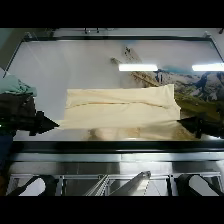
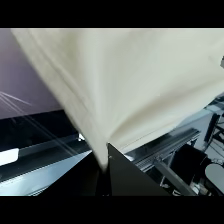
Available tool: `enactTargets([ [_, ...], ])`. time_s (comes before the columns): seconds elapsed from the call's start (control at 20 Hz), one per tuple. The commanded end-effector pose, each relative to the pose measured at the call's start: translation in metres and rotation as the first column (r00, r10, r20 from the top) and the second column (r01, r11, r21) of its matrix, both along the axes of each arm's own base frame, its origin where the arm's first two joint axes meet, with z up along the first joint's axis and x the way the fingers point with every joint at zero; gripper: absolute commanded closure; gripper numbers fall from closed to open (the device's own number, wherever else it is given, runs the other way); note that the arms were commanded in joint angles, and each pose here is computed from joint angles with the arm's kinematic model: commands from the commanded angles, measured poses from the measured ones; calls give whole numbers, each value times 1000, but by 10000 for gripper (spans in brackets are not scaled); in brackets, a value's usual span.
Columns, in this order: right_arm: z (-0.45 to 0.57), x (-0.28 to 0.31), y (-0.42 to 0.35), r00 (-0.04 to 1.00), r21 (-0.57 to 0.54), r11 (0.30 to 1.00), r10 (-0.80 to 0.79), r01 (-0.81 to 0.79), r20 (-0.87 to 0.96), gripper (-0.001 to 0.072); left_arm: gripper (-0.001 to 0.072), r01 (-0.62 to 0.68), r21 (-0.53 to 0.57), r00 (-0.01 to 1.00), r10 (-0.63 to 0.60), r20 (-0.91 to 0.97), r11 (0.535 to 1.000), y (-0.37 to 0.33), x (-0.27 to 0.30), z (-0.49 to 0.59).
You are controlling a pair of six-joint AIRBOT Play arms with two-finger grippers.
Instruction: Fold the shirts.
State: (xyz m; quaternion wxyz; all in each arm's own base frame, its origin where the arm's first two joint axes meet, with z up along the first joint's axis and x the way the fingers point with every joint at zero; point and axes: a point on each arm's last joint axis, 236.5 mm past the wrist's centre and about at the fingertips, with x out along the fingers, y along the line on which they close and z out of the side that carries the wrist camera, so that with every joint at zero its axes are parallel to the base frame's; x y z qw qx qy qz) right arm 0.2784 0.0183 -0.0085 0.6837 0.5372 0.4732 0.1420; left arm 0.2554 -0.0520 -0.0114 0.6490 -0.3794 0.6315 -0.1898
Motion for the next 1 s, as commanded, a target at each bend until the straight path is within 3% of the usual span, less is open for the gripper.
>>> enactTargets([
  [0.0, 33, 29, -22, 987, -62, 994, -83, 92, 137, 695, 688, -46, 1, 998, 46, 48, 999, 10, 4, 10],
  [0.35, 41, 61, -47, 965, -122, 976, -149, 178, 215, 694, 687, -62, 10, 997, 61, 56, 998, 17, 32, 1],
  [0.65, 11, 127, -36, 925, -180, 960, -142, 216, 353, 694, 688, 102, 84, 977, -115, 179, 991, -1, 131, 14],
  [0.95, -21, 191, -26, 923, -265, 952, -40, 151, 383, 694, 689, 194, 116, 973, -206, 102, 974, -18, 196, -26],
])
